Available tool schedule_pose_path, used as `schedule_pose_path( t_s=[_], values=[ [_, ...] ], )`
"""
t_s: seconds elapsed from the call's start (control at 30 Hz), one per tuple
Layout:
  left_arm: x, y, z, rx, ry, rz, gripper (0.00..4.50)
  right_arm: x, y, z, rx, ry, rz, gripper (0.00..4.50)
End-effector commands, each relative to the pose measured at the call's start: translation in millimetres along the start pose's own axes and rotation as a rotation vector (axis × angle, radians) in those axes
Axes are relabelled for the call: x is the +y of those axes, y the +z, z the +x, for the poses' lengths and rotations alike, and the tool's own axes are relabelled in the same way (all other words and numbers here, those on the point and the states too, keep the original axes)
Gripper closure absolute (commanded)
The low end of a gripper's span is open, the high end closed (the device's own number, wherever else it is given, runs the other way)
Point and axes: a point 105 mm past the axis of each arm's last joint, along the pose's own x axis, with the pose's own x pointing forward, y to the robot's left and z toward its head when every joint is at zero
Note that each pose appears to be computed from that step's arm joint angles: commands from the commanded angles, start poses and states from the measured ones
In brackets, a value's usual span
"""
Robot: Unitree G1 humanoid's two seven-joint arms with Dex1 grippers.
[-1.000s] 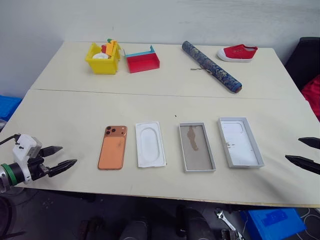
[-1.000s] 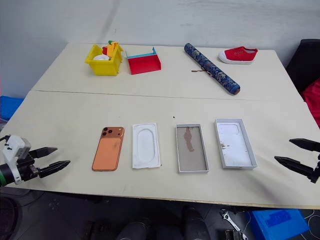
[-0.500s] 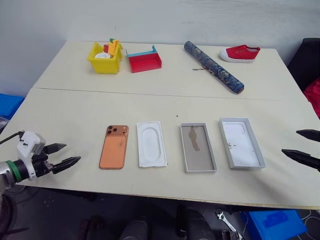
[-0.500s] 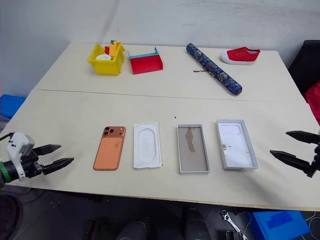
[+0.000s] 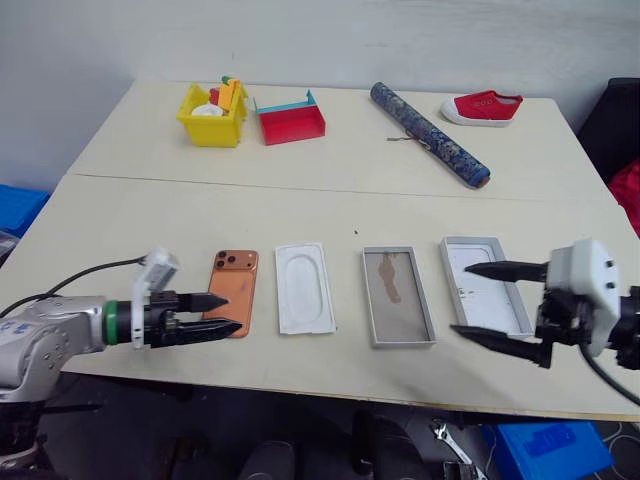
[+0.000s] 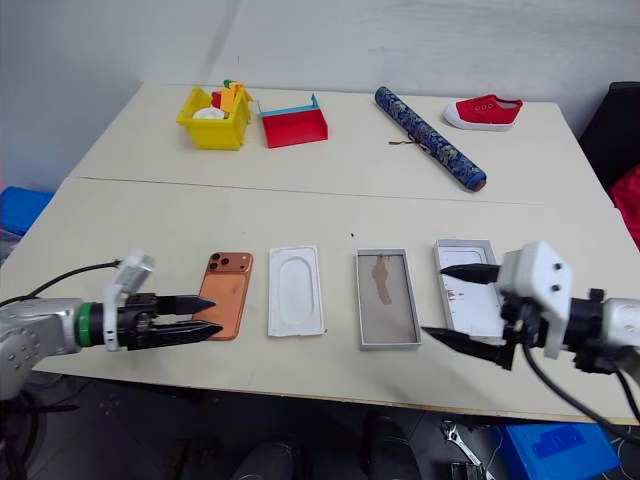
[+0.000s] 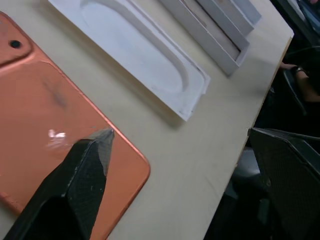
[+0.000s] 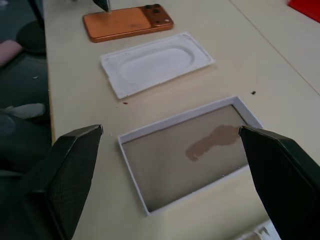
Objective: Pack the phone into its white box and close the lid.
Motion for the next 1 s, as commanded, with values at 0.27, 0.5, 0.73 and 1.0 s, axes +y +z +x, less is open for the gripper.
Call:
schedule_pose_path(
  t_s=[0.27, 0.5, 0.73, 1.0],
  values=[
    [-10, 24, 29, 0.068, -0.113, -0.294, 0.00, 17, -2, 35, -0.013, 0.116, -0.128, 0.04],
    [-3, 27, 49, 0.105, -0.098, -0.342, 0.00, 16, 8, 46, -0.071, 0.120, -0.155, 0.04],
    [6, 24, 67, 0.107, -0.060, -0.387, 0.00, 12, 13, 52, -0.094, 0.106, -0.159, 0.04],
    [11, 23, 79, 0.081, -0.079, -0.476, 1.53, 9, 13, 50, -0.095, 0.079, -0.145, 0.00]
  ],
)
